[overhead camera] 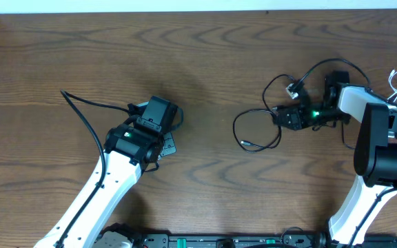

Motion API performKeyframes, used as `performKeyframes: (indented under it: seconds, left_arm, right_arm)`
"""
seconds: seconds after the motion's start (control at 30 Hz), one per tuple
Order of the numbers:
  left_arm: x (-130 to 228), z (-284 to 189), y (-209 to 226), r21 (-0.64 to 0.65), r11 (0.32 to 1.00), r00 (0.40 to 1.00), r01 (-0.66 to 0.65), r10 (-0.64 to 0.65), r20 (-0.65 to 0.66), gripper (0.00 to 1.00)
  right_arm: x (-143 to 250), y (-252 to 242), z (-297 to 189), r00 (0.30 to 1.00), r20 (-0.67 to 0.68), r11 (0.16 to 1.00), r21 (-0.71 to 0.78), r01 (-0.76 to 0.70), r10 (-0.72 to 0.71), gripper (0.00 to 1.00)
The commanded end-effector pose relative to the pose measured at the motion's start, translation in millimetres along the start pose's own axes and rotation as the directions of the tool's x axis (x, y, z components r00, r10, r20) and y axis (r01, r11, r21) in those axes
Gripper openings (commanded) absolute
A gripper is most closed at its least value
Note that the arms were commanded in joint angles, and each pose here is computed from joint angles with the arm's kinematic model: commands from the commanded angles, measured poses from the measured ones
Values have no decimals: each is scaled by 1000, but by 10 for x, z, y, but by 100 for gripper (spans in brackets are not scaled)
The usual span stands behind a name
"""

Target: Untangle cables

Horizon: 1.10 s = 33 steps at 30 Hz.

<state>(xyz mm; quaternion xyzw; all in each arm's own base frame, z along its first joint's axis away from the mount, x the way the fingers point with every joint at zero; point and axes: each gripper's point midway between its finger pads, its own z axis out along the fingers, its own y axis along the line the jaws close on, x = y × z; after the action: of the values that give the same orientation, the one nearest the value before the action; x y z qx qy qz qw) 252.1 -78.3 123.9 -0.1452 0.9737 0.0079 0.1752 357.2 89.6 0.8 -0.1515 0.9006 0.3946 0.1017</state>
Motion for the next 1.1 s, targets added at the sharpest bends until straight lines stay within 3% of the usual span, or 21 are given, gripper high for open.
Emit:
performKeyframes:
  seconds: [0.0,0.1,0.53,0.87,1.07]
  left_arm:
    - [-5,11,40,-21,1000,1000,10,-10,2,22]
    - [-5,11,40,-21,1000,1000,10,-10,2,22]
    - [-4,11,41,-21,1000,1000,10,-10,2,22]
    - [-5,11,40,-21,1000,1000,10,-10,2,22]
    - [-5,11,40,-21,1000,1000,10,-10,2,22]
  right_arm:
    - [258,-31,87,992,-88,996,9,-89,90,17]
    - [338,16,78,985,-118,992,-1,-125,124,1]
    - [-20,510,-57,991,25,954,-276,-117,129,1]
    - [-391,919,-632,983,161,989,-108,103,-85,1]
    - [-728,1428,-1270,892,333,951,48,307,-305,1]
